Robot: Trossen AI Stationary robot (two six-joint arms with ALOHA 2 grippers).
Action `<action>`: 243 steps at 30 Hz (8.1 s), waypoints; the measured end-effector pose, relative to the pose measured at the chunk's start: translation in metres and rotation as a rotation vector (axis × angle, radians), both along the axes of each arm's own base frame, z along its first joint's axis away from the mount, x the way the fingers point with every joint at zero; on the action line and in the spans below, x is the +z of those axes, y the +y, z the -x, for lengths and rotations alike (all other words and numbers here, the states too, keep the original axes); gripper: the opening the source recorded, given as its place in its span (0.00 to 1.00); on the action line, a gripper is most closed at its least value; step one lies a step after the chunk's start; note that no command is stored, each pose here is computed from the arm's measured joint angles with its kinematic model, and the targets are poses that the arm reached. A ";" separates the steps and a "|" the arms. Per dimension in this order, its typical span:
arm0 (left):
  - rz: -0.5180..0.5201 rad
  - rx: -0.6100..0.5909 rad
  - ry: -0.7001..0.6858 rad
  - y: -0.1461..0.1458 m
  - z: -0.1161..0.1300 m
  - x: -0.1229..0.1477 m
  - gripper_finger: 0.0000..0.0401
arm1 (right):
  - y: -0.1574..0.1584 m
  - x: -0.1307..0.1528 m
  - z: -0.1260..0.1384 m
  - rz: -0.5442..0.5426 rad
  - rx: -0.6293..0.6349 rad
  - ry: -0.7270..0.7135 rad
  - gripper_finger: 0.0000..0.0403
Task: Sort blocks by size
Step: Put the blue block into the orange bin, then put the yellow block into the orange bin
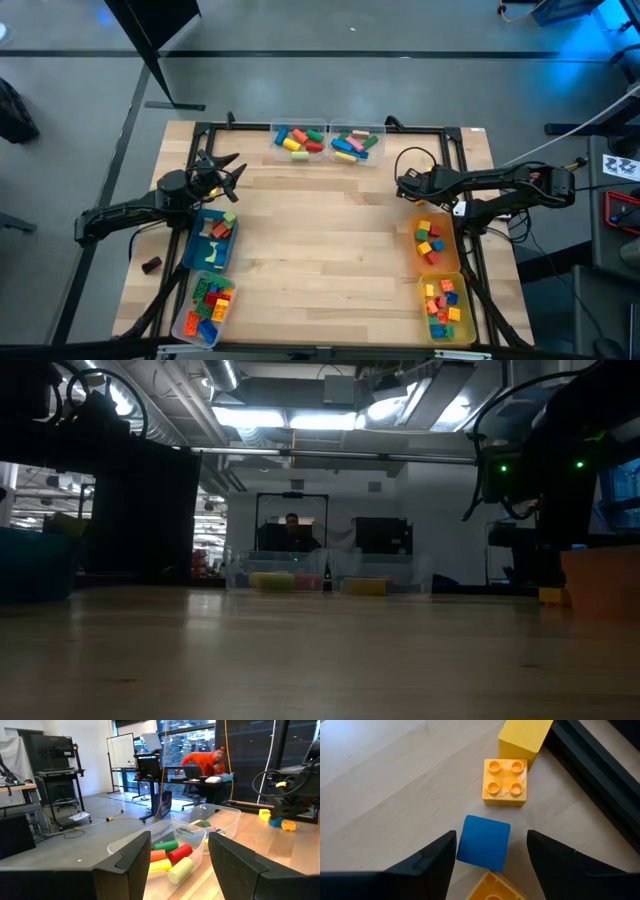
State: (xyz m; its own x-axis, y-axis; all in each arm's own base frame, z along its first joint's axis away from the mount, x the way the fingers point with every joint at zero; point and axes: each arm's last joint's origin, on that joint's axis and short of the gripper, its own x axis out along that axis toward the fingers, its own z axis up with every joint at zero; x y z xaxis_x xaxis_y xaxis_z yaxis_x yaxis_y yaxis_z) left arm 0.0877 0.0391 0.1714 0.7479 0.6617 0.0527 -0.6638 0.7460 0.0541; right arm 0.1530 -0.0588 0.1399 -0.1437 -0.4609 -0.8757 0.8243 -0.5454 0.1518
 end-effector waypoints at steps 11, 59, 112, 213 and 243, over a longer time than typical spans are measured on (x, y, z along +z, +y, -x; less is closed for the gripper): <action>0.000 0.000 0.000 0.000 0.000 0.000 0.46 | 0.000 0.000 -0.001 0.012 0.000 -0.003 0.60; 0.000 0.000 0.000 0.000 0.000 0.000 0.46 | -0.001 0.007 -0.005 0.004 -0.036 -0.038 0.33; 0.000 0.000 0.000 0.000 0.000 0.000 0.46 | 0.015 0.109 -0.028 -0.782 0.202 -0.102 0.35; 0.000 0.000 0.000 0.000 0.000 0.000 0.46 | -0.099 0.006 0.040 -0.203 -0.492 -0.003 0.70; 0.000 0.000 0.000 0.000 0.000 0.000 0.46 | -0.100 0.001 0.037 -0.246 -0.496 -0.022 0.35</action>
